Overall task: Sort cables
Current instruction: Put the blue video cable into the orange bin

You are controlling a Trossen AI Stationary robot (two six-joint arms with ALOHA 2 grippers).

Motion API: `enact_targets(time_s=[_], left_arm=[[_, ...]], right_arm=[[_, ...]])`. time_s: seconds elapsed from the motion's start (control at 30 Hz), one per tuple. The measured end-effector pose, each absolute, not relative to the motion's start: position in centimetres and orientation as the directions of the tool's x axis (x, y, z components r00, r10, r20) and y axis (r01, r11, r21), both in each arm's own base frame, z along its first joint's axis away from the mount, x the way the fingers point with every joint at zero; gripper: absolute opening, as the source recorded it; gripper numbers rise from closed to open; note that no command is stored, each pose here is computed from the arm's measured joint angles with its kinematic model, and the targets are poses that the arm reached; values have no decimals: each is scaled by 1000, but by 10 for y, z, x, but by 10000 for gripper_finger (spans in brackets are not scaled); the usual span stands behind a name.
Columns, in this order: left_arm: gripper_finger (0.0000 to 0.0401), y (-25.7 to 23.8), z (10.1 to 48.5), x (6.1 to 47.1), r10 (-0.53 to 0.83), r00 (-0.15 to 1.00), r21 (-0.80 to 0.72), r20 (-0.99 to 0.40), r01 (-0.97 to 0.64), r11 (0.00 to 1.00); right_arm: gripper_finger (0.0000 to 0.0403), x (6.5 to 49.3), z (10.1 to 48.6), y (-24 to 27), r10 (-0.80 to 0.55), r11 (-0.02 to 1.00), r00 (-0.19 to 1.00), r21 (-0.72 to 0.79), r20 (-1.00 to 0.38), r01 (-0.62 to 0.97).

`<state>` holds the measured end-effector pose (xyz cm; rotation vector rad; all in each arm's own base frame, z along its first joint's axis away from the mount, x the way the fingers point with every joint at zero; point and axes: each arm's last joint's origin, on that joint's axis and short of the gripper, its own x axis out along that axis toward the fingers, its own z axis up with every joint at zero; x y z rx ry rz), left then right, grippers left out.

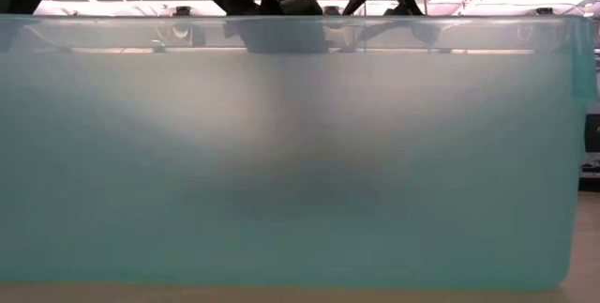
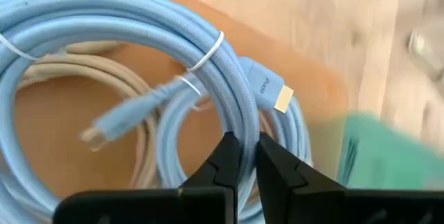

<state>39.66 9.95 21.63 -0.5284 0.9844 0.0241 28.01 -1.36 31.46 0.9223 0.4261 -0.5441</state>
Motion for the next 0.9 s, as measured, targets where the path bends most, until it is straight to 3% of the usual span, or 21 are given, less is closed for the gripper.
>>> enact_targets(time_s=[0.3, 0.53, 0.77, 0.9], left_arm=[[24, 128, 222, 392, -144, 597, -551, -790, -587, 593], [24, 133, 229, 401, -123, 692, -679, -711, -631, 376], [24, 135, 229, 400, -61, 684, -669, -726, -684, 291], [23, 136, 241, 392, 29, 662, -620, -749, -715, 322]], right_arm=[[173, 282, 318, -14, -256, 504, 808, 640, -530, 580], [173, 282, 318, -14, -256, 507, 808, 638, -531, 580], [173, 282, 318, -14, -257, 515, 809, 634, -529, 577], [173, 282, 318, -14, -257, 525, 809, 627, -529, 576]])
